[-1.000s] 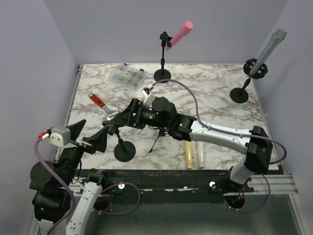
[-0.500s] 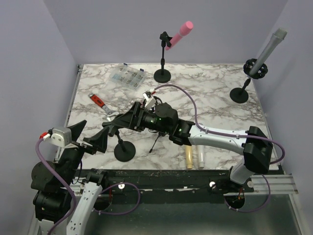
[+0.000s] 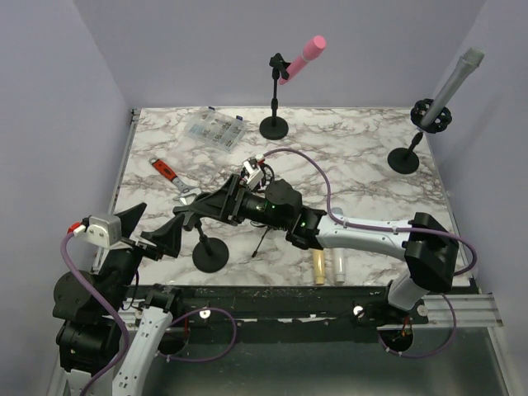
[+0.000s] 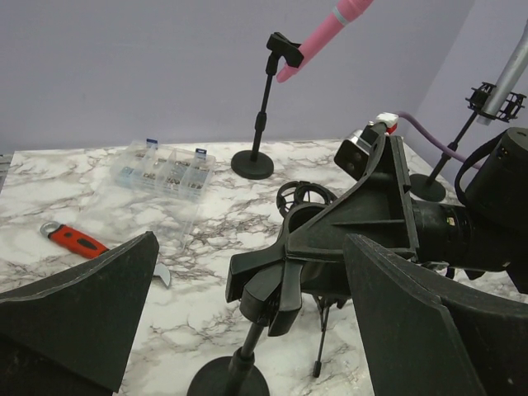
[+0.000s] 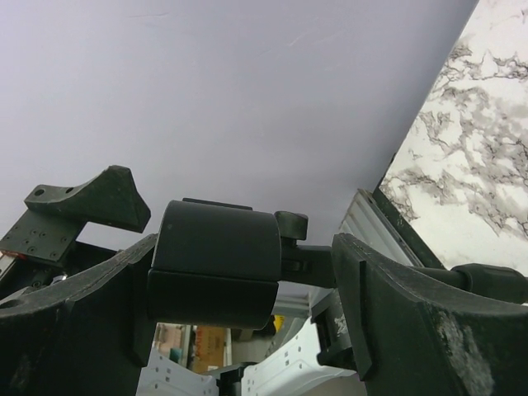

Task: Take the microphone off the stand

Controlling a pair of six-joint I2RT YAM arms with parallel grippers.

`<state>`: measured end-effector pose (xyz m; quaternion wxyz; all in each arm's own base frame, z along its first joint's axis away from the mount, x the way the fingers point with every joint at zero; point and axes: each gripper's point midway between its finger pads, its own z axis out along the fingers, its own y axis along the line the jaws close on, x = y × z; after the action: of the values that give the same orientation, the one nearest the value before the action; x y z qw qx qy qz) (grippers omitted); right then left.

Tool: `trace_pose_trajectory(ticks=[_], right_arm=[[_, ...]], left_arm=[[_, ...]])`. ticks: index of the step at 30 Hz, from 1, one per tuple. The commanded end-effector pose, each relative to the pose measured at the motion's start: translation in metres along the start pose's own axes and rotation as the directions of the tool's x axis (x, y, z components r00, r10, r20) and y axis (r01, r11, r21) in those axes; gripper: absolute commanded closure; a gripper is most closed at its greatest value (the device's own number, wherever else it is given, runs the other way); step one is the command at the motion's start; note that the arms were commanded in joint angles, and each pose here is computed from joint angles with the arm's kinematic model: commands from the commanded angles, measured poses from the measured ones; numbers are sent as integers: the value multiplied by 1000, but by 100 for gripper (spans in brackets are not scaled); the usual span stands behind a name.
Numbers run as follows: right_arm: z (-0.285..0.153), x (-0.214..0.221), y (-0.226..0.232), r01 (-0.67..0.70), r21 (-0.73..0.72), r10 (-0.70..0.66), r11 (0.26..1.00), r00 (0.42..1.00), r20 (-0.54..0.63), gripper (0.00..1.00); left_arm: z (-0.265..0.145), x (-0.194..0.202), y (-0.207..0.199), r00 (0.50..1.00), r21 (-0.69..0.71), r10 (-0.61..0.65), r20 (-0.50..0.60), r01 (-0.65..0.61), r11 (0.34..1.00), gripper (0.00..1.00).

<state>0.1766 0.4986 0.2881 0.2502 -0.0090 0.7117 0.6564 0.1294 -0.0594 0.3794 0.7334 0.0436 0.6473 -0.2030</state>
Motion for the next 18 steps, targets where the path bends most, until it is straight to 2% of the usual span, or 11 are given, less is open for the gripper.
trace_pose_trajectory(ticks=[1, 9, 18], right_arm=[[-33, 63, -157, 77, 453, 8, 888, 983, -183, 17], [-42, 69, -184, 124, 521, -13, 844, 977, -213, 17], [-35, 70, -184, 160, 504, -42, 848, 970, -238, 17]], left_arm=[[-2, 4, 3, 1000, -14, -4, -9, 4, 1000, 2], [0, 6, 1, 1000, -6, -15, -18, 15, 1000, 2], [1, 9, 1, 999, -5, -21, -25, 20, 1000, 2]])
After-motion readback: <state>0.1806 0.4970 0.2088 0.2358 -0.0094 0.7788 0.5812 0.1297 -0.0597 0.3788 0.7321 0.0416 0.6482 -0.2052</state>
